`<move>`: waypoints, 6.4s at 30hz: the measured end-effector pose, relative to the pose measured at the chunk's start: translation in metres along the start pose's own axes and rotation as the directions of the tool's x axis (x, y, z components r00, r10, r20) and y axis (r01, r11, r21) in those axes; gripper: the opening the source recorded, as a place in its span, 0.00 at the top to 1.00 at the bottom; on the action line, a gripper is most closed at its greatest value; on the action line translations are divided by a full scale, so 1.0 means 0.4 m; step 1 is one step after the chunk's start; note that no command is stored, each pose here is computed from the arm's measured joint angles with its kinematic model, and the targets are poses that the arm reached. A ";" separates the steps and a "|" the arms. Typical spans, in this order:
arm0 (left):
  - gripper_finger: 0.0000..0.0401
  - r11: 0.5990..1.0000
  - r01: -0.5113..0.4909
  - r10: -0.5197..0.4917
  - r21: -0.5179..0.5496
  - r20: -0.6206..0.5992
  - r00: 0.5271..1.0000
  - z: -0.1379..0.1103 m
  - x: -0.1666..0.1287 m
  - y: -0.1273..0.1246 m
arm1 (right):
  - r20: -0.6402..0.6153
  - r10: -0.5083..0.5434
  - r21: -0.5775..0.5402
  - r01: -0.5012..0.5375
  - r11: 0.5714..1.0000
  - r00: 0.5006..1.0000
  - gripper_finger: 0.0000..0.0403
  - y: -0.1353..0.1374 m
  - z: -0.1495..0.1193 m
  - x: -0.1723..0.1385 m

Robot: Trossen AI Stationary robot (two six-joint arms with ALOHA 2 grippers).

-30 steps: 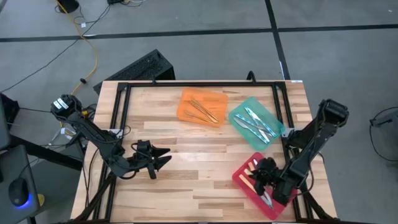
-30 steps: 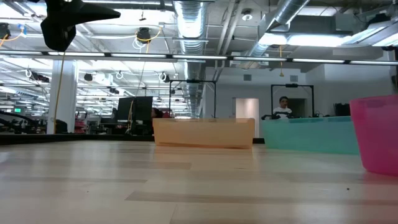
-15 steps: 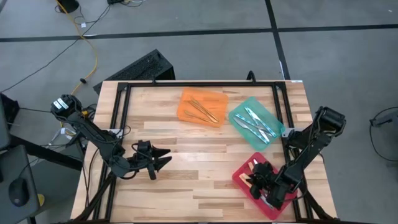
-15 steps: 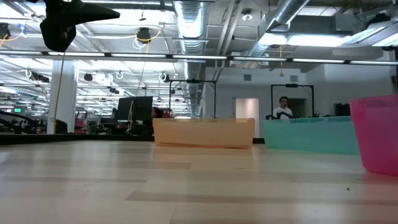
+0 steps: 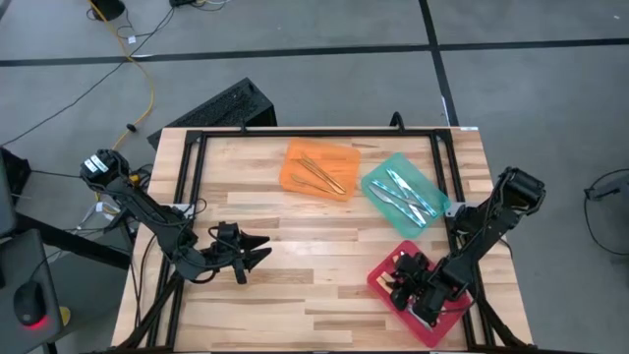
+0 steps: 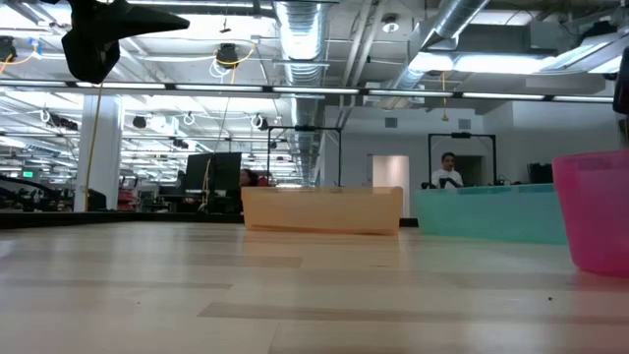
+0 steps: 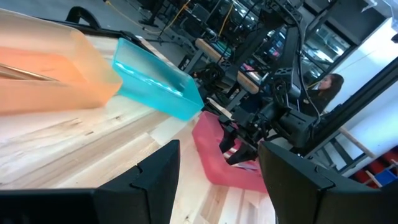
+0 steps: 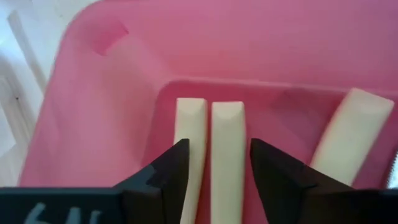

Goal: Sort silverware by color (type)
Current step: Return to Home Position

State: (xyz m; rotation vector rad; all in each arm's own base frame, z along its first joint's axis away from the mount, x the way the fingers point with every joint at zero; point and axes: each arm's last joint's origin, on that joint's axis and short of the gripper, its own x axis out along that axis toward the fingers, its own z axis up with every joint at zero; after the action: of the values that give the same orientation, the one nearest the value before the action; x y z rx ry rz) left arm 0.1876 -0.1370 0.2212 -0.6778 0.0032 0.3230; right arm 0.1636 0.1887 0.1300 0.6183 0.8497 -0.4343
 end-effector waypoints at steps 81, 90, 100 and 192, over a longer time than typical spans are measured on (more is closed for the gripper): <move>0.50 0.924 0.357 -0.339 -0.135 0.139 0.930 0.320 -0.120 0.051 | 0.679 0.471 -0.204 -0.471 0.858 0.563 0.50 -0.101 0.433 -0.411; 0.50 0.948 0.260 -0.224 -0.182 0.198 0.954 0.335 -0.132 0.073 | 0.676 0.471 -0.223 -0.452 0.864 0.567 0.50 -0.129 0.430 -0.429; 0.50 0.923 0.384 -0.380 -0.003 0.135 0.915 0.342 -0.146 0.068 | 0.673 0.545 -0.289 -0.500 0.816 0.501 0.50 -0.171 0.449 -0.463; 0.50 0.785 0.574 -0.533 0.233 -0.218 0.818 0.075 -0.163 0.318 | 0.528 0.658 -0.613 -0.295 0.733 0.537 0.50 -0.365 0.213 -0.144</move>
State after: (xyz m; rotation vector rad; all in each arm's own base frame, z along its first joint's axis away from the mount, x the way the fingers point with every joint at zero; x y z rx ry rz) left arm 0.0852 -0.0447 0.1733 -0.3800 -0.0153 -0.2991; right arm 0.0919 0.0305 0.1710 0.1696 -0.0461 0.0865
